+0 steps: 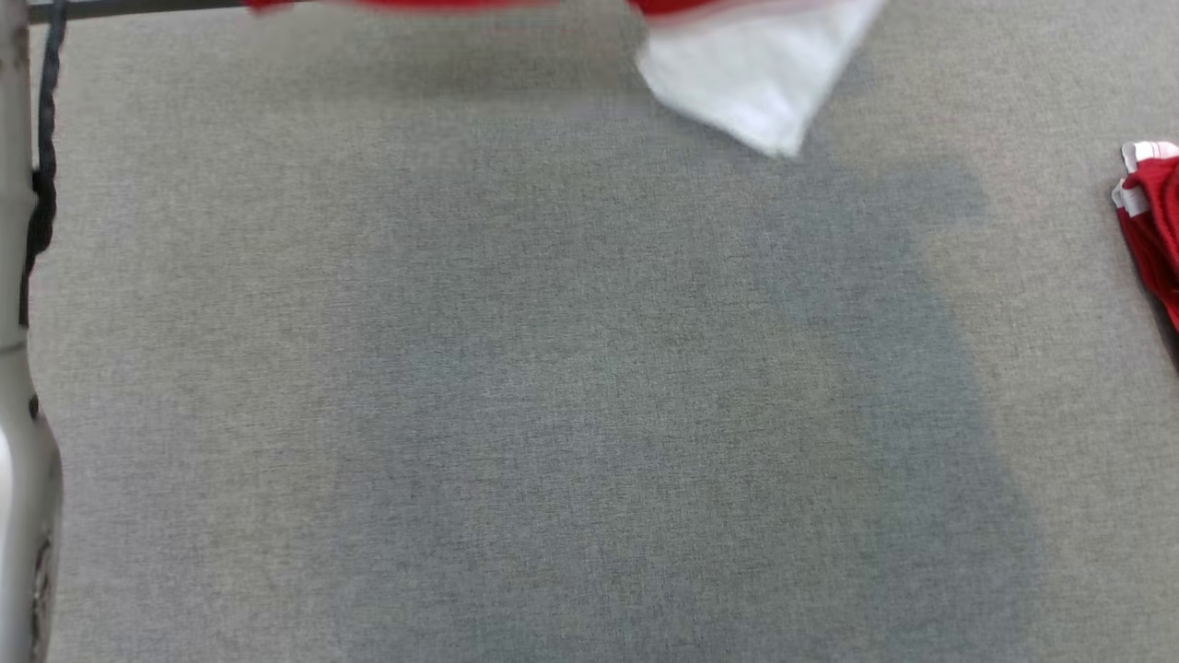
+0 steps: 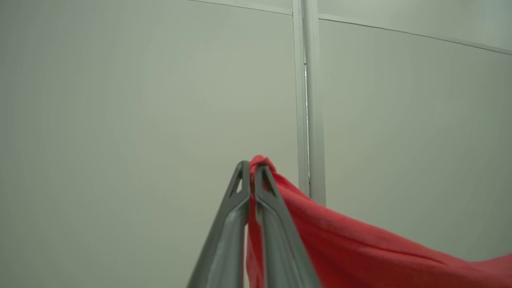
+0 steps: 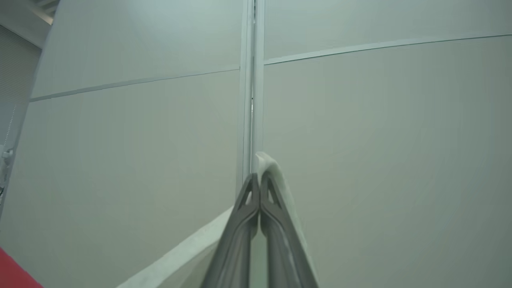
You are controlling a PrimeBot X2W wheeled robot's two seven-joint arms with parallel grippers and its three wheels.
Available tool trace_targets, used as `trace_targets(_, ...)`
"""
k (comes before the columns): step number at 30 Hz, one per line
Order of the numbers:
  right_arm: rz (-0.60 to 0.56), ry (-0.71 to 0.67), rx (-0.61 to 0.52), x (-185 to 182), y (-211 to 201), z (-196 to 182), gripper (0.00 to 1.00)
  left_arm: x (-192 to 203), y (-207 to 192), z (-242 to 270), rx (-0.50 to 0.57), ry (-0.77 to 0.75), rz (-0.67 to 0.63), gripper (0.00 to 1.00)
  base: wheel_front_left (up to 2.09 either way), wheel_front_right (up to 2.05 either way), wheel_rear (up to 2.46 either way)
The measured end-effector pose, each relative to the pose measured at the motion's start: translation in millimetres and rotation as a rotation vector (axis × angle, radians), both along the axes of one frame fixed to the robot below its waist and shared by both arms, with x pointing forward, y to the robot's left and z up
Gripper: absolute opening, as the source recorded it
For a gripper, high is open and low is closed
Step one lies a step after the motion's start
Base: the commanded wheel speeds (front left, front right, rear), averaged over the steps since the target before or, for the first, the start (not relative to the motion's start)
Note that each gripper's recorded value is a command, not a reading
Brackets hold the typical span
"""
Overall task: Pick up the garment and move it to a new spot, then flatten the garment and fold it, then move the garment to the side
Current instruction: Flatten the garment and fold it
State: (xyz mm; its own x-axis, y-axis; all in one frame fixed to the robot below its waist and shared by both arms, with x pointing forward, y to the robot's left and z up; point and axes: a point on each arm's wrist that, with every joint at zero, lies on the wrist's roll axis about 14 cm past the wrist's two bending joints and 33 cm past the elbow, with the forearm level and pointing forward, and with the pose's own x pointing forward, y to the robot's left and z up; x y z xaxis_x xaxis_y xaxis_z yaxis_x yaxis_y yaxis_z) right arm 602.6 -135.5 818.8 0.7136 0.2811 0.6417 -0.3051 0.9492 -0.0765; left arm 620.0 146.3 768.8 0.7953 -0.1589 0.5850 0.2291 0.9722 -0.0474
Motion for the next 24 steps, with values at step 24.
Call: trace_targets(24,0.045,0.766,-0.016,43.6,40.2,-313.7,0.0,18.4,1.9,-310.9,-0.186,0.788,0.002,0.0,0.0,0.0,0.0)
